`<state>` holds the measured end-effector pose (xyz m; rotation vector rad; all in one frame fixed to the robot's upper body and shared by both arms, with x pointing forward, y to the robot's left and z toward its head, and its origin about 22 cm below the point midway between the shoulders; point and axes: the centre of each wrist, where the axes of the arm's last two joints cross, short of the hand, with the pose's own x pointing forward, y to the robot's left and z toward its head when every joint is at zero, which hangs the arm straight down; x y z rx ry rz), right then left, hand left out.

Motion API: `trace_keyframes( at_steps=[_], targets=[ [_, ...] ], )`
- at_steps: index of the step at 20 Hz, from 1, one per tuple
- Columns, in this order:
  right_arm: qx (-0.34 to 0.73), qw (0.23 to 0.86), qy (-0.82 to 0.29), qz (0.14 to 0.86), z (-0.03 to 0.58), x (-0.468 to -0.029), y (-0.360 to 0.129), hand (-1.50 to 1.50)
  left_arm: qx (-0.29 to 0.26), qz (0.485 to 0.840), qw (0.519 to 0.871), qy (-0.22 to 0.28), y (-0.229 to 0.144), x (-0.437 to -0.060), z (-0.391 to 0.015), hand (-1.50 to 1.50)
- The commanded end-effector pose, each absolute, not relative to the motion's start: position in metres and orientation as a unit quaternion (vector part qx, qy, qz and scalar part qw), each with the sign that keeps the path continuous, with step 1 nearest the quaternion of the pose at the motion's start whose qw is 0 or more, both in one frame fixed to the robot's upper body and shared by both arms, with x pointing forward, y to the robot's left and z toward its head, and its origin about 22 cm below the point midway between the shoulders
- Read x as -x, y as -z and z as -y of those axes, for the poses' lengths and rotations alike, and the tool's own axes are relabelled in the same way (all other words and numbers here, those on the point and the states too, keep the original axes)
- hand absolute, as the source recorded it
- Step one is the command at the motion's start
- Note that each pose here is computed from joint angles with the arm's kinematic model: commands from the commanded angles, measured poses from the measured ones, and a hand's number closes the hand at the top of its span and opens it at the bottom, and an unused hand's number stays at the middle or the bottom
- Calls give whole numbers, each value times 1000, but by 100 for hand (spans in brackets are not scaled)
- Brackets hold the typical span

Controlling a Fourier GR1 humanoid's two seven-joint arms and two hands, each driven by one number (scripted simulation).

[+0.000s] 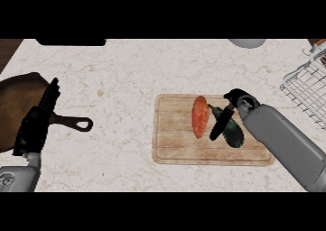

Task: Pick the eggplant from the cutting board and place it in the tiered basket

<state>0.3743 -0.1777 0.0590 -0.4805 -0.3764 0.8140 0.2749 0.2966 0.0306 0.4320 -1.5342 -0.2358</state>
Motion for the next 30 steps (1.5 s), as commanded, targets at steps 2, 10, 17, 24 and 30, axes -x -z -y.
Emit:
trace_keyframes(
  at_steps=[2,10,17,24,30],
  targets=[
    [208,887,-398,109,165,-367,-40,150,-200,687,690,106,-36,-281,-303,0],
    [214,840,-478,138,159,-374,-44,150,-186,691,691,103,-40,-273,-286,0],
    [206,879,-392,179,156,-370,-60,150,-197,686,693,105,-31,-271,-300,0],
    [416,846,-160,292,186,-429,-121,150,-175,700,683,116,-31,-284,-281,0],
    [527,750,9,399,200,-453,-181,150,-168,700,682,128,-35,-288,-277,0]
  ],
)
